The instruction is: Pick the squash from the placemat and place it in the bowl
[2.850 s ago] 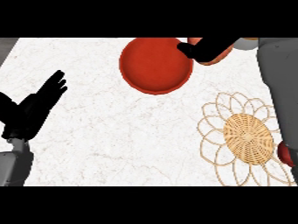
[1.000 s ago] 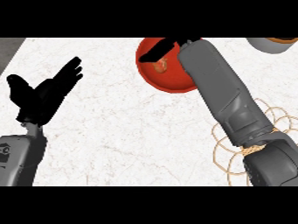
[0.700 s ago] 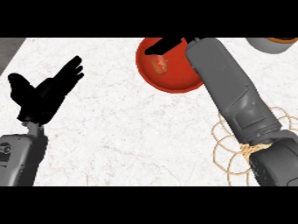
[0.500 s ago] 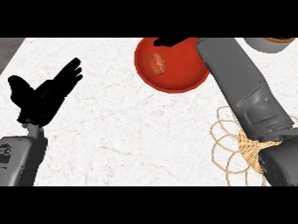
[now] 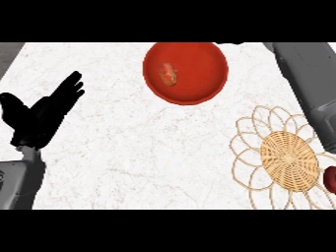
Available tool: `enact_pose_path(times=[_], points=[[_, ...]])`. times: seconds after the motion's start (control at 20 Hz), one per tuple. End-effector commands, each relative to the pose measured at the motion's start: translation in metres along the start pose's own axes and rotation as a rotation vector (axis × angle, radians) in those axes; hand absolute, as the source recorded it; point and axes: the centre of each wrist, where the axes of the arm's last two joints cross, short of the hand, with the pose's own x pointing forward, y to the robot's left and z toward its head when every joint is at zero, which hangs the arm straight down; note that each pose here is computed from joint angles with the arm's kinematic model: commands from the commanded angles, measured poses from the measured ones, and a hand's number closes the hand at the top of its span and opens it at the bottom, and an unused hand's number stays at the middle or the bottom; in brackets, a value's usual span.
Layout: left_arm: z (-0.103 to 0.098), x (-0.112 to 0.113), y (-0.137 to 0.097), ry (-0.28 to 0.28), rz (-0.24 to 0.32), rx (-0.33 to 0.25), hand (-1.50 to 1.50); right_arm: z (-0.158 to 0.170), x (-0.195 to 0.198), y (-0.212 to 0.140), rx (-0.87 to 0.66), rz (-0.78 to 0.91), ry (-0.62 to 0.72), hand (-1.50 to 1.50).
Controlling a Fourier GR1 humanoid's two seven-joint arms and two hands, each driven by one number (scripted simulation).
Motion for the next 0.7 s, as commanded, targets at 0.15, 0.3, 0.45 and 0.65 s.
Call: enact_pose_path(times=[0.15,0.3,0.45,0.65], points=[[0.008,-0.018,0.018,0.037,0.011,0.054,0.00,0.015,-0.026,-0.062,0.069,-0.067,-0.167,-1.50],[0.013,-0.013,0.003,0.043,0.013,0.063,0.00,0.028,-0.047,-0.062,0.138,-0.196,-0.215,-1.50],[0.019,-0.017,0.026,0.041,0.022,0.073,0.00,0.044,-0.065,-0.099,0.215,-0.280,-0.245,-1.50],[0.018,-0.008,0.022,0.050,0.018,0.090,0.00,0.064,-0.082,-0.128,0.280,-0.396,-0.263,-1.50]])
